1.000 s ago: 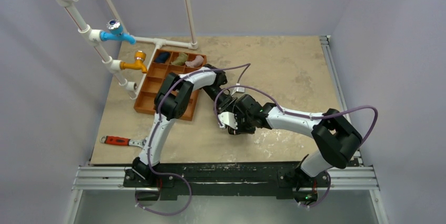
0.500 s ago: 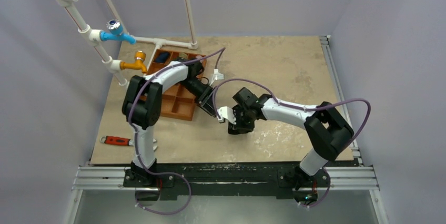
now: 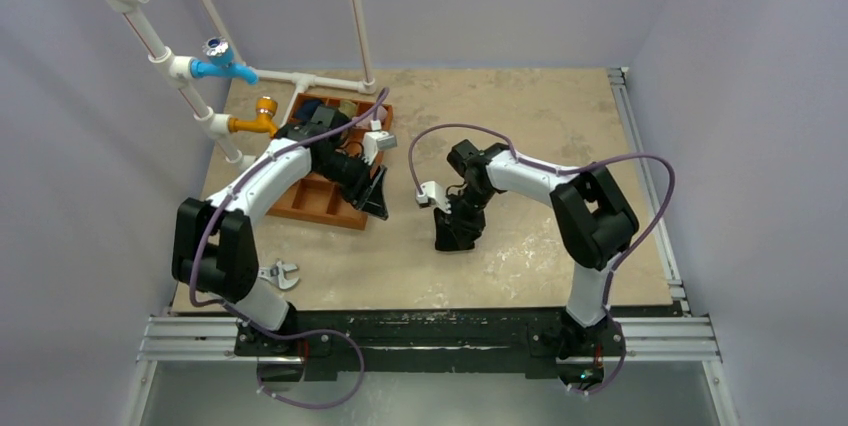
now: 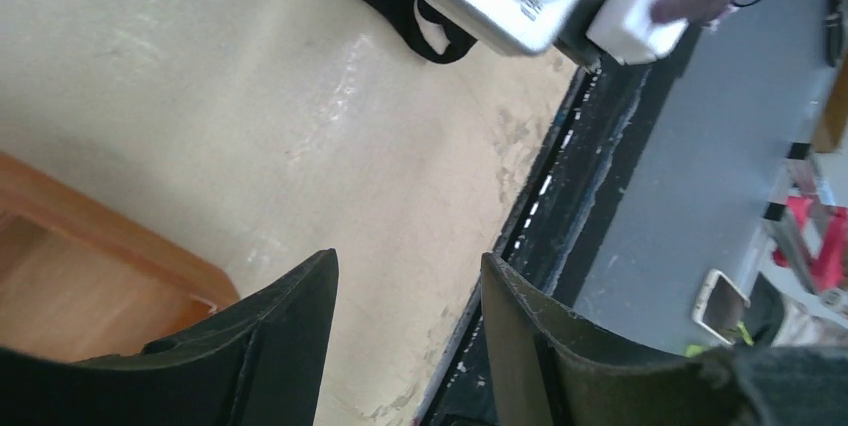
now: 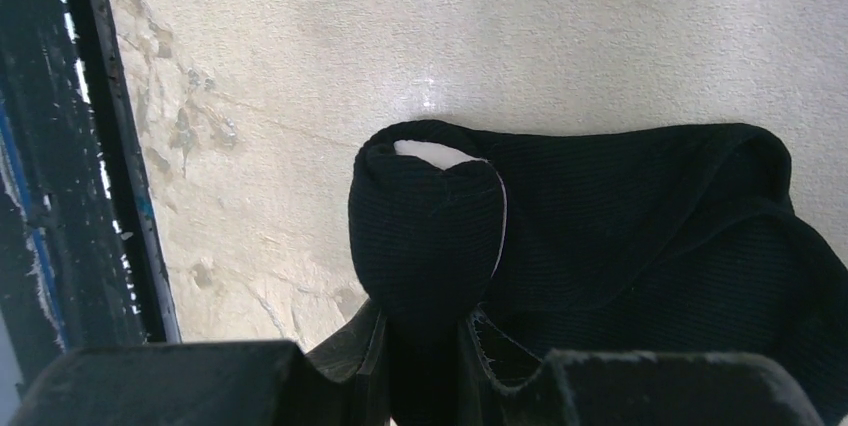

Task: Roll the underwear
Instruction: Roll the underwear to the center of the board.

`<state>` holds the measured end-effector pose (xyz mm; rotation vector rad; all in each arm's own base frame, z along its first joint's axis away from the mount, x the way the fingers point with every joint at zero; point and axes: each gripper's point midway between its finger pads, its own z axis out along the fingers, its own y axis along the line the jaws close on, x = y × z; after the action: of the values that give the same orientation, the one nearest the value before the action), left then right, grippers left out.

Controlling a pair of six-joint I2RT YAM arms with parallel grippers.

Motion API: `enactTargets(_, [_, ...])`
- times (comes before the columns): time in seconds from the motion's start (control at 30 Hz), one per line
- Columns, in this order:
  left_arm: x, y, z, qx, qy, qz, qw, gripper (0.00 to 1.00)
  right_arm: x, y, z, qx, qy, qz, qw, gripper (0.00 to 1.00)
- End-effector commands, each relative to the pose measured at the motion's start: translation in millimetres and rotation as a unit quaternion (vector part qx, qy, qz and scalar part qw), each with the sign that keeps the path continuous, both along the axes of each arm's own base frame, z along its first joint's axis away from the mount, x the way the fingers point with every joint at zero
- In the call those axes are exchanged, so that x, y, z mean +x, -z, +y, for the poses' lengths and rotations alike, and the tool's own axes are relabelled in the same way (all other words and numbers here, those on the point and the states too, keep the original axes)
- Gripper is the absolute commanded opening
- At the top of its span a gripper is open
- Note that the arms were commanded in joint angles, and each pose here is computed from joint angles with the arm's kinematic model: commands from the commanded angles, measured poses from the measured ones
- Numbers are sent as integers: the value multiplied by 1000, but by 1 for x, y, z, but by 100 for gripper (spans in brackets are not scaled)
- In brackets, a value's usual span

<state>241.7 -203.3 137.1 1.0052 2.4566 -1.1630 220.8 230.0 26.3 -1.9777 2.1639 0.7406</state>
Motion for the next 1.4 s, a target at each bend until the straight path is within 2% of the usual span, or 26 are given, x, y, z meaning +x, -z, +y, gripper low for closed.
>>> enactTargets(0.0, [15,-19,11,16,-24,-113,993,54,-6,-8,1,18,-20,67,997,0])
enactTargets(0.2, [3,-31,3,40,35,-228,972,54,3,6,0,30,-15,112,993,0])
enactTargets(0.37, [-18,-24,-39,56,126,-310,941,55,4,14,-2,34,-18,167,985,0])
enactTargets(0.63, [-29,19,-109,88,228,-368,897,55,6,21,-1,36,-18,226,973,0])
enactTargets(0.9, [-1,47,-145,103,225,-411,877,57,-3,34,-2,31,-14,270,962,0])
enactTargets(1.07, [1,61,-153,103,230,-404,879,57,-1,38,-1,29,-10,270,962,0])
enactTargets(1.37, [-19,71,-153,86,232,-354,902,59,2,45,-1,21,-3,263,965,0])
